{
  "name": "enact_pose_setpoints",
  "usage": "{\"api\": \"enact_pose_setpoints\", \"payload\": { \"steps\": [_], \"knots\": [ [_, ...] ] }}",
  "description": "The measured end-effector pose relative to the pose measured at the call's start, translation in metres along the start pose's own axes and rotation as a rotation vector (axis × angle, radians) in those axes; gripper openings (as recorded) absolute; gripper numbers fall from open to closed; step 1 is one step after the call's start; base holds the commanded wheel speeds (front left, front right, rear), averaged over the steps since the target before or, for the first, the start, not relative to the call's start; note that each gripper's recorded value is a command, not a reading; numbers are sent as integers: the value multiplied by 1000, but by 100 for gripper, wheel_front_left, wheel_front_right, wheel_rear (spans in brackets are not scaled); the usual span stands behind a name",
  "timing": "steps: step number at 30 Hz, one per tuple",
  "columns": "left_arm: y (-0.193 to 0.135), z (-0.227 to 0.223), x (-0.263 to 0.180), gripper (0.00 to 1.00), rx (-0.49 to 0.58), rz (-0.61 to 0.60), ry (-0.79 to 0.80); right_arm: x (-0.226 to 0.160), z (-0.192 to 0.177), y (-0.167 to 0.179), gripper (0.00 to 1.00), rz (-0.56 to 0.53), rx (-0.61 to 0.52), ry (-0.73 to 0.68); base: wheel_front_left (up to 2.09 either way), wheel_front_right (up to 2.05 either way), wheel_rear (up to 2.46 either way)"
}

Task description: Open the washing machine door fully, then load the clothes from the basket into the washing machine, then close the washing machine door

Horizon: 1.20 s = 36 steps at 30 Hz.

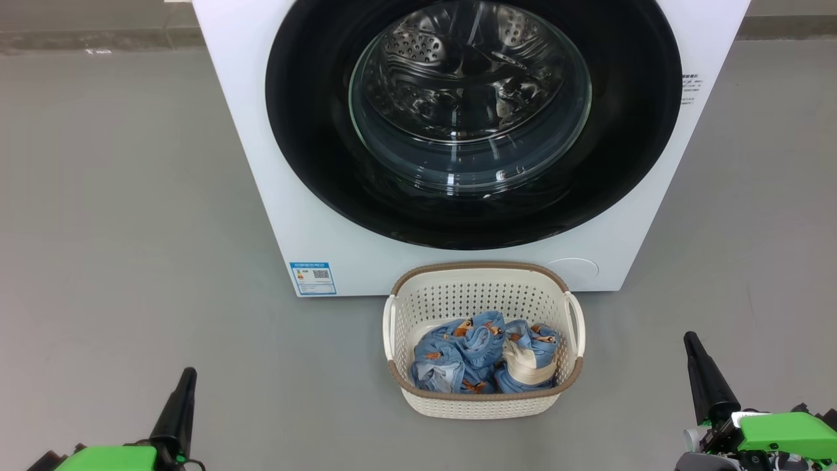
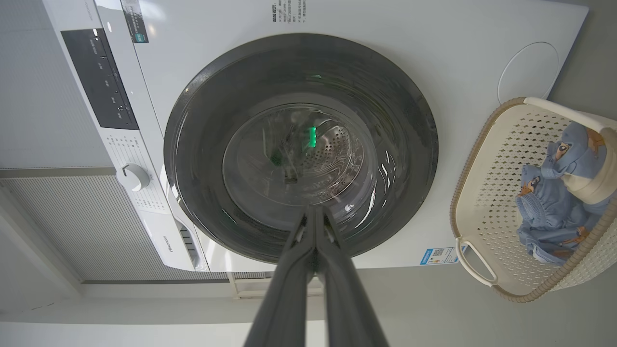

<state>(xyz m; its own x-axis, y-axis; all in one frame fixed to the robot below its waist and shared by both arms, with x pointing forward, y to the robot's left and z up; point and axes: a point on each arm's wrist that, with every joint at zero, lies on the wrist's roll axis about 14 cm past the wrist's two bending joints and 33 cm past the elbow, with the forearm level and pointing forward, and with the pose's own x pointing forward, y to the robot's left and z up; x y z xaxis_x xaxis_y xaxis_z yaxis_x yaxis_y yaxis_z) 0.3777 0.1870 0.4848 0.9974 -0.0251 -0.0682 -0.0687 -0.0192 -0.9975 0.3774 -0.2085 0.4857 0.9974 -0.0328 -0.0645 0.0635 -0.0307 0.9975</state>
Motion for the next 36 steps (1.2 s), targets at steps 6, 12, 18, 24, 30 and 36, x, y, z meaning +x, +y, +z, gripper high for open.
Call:
{"api": "enact_pose_setpoints", "payload": {
  "steps": [6, 12, 18, 24, 30, 36],
  "knots": [
    [0, 0, 0, 0, 0, 0, -1, 0, 0, 0, 0, 0, 0, 0, 0, 0, 0],
    [0, 0, 0, 0, 2, 0, -2, 0, 0, 0, 0, 0, 0, -1, 0, 0, 0],
    [0, 1, 0, 0, 1, 0, -3, 0, 0, 0, 0, 0, 1, -1, 0, 0, 0],
    [6, 0, -2, 100, -1, 17, -4, -2, 0, -7, 100, -21, -16, -1, 0, 0, 0],
    [37, -9, -16, 100, -29, 106, 0, -16, 0, -38, 100, -111, -3, -11, 0, 0, 0],
    [34, -9, -15, 100, -15, 99, -7, -16, 1, -36, 100, -106, -18, -19, 0, 0, 0]
  ]
}}
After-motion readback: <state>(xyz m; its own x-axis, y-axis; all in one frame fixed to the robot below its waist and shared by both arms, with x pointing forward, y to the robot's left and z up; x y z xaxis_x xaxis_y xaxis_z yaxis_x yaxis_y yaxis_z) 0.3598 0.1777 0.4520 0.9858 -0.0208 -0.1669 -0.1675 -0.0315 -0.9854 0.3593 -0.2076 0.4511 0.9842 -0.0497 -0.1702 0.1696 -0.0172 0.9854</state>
